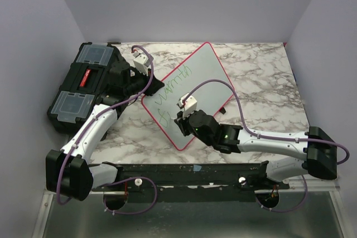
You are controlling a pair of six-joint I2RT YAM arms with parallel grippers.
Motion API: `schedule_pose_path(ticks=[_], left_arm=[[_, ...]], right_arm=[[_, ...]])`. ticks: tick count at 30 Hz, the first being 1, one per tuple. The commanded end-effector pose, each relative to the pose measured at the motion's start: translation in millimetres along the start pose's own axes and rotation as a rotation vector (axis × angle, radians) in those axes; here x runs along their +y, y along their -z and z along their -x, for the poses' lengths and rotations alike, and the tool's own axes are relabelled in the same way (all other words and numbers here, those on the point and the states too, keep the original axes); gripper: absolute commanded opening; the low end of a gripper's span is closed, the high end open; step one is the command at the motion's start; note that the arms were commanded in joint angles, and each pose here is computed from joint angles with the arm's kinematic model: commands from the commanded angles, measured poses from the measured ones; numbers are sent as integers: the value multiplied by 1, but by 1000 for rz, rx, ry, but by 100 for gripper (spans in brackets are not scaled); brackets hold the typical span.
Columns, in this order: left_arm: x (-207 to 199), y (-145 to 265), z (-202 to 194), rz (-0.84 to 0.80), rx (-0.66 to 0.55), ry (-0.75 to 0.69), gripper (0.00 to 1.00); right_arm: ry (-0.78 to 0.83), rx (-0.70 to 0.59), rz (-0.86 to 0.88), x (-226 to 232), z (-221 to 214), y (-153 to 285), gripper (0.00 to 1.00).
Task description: Write a sentence on the whiteboard
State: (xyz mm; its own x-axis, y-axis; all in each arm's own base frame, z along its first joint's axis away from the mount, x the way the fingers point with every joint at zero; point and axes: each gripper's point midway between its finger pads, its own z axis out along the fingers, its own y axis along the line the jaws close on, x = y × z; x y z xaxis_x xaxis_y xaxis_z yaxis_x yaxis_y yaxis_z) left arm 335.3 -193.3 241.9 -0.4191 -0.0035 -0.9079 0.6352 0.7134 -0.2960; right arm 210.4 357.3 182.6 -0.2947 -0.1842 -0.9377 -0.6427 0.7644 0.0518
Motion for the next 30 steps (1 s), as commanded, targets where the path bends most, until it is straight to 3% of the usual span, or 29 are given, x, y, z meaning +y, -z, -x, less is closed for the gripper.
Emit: schedule_pose_path(ticks=[1, 16, 30], left_arm=[[3, 3, 6, 24, -24, -81, 0], [1, 4, 6, 16, -25, -79, 0], [1, 4, 6, 17, -26, -84, 0]], right_arm=[[9, 66, 15, -3, -19, 8, 1], [-44, -103, 53, 11, 51, 11, 1], [-50, -135, -29, 12, 69, -16, 1]])
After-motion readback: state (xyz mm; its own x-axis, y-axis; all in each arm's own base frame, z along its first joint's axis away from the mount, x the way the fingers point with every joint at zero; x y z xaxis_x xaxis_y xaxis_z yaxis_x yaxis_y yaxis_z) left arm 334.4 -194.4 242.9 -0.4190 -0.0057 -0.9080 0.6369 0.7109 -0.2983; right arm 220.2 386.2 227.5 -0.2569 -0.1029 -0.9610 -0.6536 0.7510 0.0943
